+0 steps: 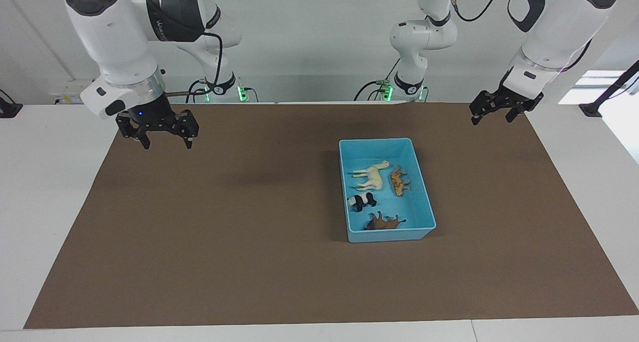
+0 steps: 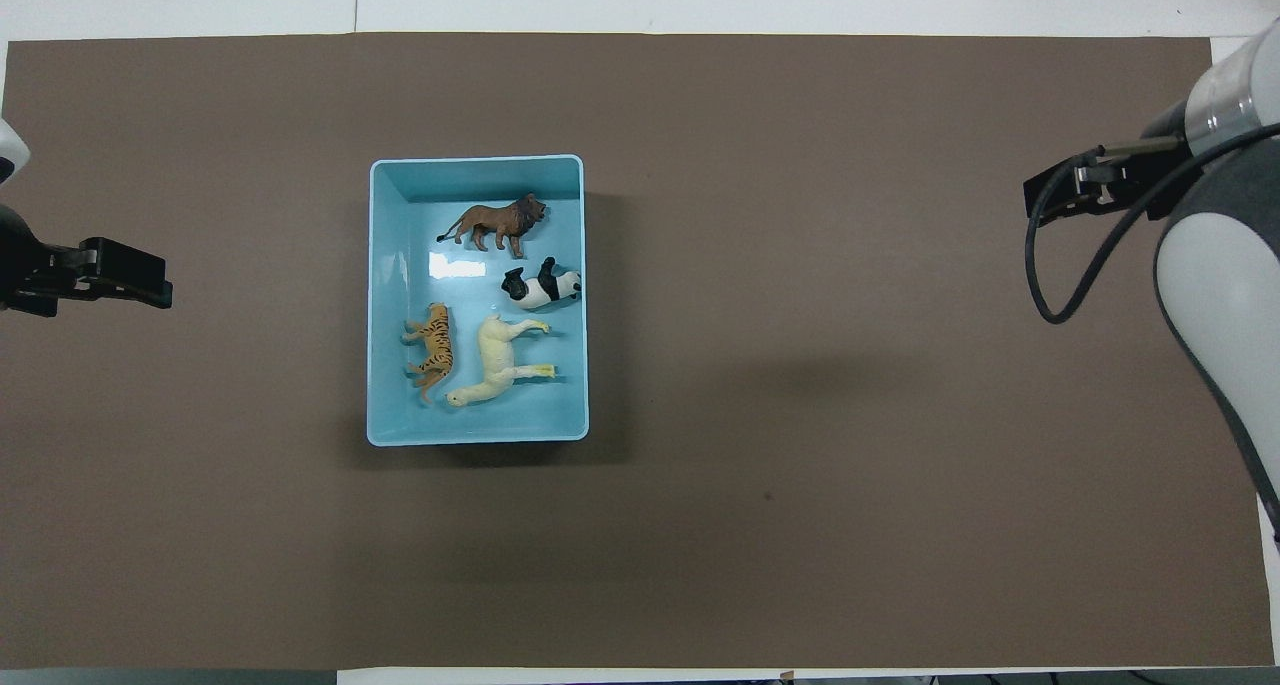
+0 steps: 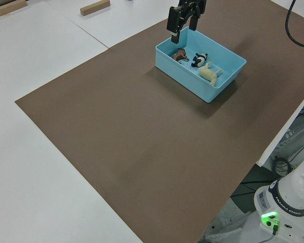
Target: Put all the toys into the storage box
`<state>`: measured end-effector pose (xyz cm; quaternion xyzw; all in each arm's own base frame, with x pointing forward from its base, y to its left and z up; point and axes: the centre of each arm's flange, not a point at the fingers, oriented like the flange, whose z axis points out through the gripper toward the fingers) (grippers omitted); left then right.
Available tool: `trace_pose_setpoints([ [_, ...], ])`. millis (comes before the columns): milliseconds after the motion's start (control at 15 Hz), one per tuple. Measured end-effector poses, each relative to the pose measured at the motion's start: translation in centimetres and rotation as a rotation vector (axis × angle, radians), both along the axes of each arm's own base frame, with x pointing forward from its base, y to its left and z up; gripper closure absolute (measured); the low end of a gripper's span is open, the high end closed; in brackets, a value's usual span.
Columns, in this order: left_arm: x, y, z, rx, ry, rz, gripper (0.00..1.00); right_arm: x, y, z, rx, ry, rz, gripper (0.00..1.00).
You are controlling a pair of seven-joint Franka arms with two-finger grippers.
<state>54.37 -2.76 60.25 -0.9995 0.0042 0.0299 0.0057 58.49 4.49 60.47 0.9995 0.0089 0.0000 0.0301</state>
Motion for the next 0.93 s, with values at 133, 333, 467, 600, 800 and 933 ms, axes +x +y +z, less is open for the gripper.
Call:
trace_pose_setpoints([
  [133,0.1,0.1,0.1,-0.001,-0.011,0.001,0.0,-2.0,-1.1,0.7,0.006,0.034,-0.012,0.0],
  [333,0.2,0.0,0.2,-0.001,-0.018,0.001,0.0,-3.7,-2.7,2.4,0.069,0.039,0.006,0.0],
  [467,0.2,-0.2,0.2,-0.001,-0.018,-0.003,0.0,-4.2,-3.3,2.8,0.078,0.046,0.005,0.0],
  [600,0.2,-0.3,0.2,-0.001,-0.019,-0.005,0.0,-4.2,-2.9,2.8,0.077,0.049,0.011,0.0],
  [800,0.2,-0.3,0.2,-0.001,-0.019,-0.005,0.0,-4.0,-2.9,2.8,0.066,0.028,0.014,0.0],
  [933,0.2,-0.3,0.2,-0.001,-0.02,-0.005,0.0,-3.7,-3.0,2.8,0.061,0.012,0.014,0.0],
])
